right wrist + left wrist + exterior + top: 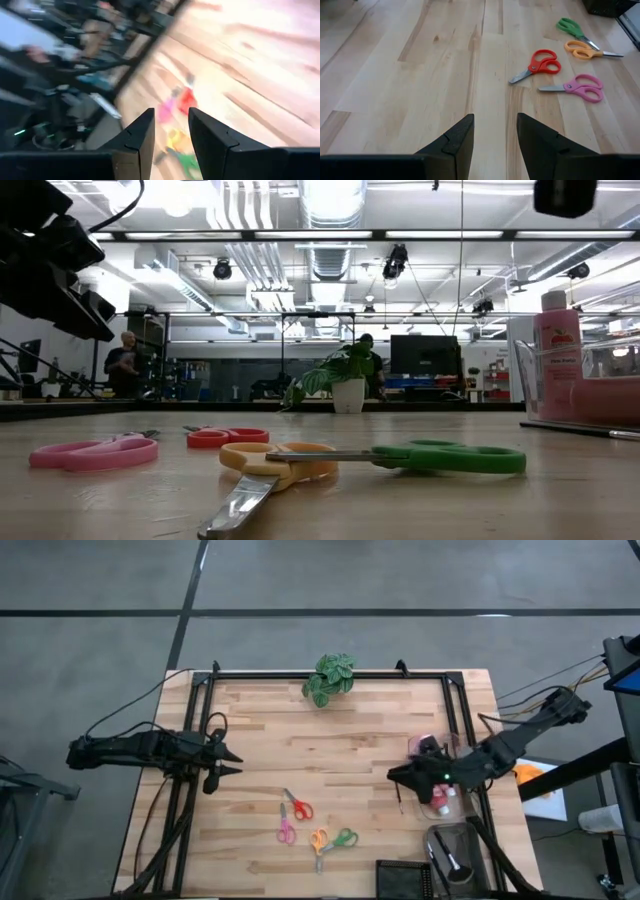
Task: Pick & Place Paint Supplies
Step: Put the black paint brush into the gray bin
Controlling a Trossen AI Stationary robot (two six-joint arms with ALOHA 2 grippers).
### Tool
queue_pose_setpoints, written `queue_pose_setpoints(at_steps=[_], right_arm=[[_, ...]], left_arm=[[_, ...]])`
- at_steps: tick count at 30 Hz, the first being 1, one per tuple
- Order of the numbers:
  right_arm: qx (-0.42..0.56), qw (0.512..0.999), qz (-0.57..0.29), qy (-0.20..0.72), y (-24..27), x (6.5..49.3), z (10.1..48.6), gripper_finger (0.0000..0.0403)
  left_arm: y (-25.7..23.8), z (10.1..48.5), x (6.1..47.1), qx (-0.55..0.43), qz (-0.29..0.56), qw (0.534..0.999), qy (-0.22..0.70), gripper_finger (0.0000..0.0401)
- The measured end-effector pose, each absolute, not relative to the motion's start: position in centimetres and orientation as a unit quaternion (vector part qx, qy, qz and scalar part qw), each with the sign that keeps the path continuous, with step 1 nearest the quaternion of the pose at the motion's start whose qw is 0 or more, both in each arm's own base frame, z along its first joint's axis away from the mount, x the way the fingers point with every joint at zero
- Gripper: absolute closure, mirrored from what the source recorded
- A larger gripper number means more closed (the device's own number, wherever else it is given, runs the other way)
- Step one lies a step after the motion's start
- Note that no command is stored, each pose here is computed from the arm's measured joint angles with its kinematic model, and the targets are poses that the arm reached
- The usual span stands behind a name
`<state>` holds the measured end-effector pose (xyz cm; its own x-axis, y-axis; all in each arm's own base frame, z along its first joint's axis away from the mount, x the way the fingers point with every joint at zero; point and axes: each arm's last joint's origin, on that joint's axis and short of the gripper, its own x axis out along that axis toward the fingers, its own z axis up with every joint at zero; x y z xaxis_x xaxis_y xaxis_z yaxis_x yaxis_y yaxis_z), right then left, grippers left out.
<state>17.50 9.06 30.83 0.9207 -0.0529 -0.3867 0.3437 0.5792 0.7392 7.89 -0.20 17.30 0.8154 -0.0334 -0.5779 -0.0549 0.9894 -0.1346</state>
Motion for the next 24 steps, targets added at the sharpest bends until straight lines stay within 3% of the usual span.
queue_pose_setpoints(at_steps=[12, 24], right_arm=[[0.434, 0.744, -0.354, 0.364, 10.4, 20.1, 30.9, 0.0287], [0.394, 0.639, -0.423, 0.507, 10.8, 24.4, 24.5, 0.0287]], left_arm=[[-0.2, 17.3, 7.9, -0.072, 0.006, 0.950, 0.304, 0.0252], [-0.2, 17.3, 7.9, -0.071, 0.006, 0.950, 0.304, 0.0252]])
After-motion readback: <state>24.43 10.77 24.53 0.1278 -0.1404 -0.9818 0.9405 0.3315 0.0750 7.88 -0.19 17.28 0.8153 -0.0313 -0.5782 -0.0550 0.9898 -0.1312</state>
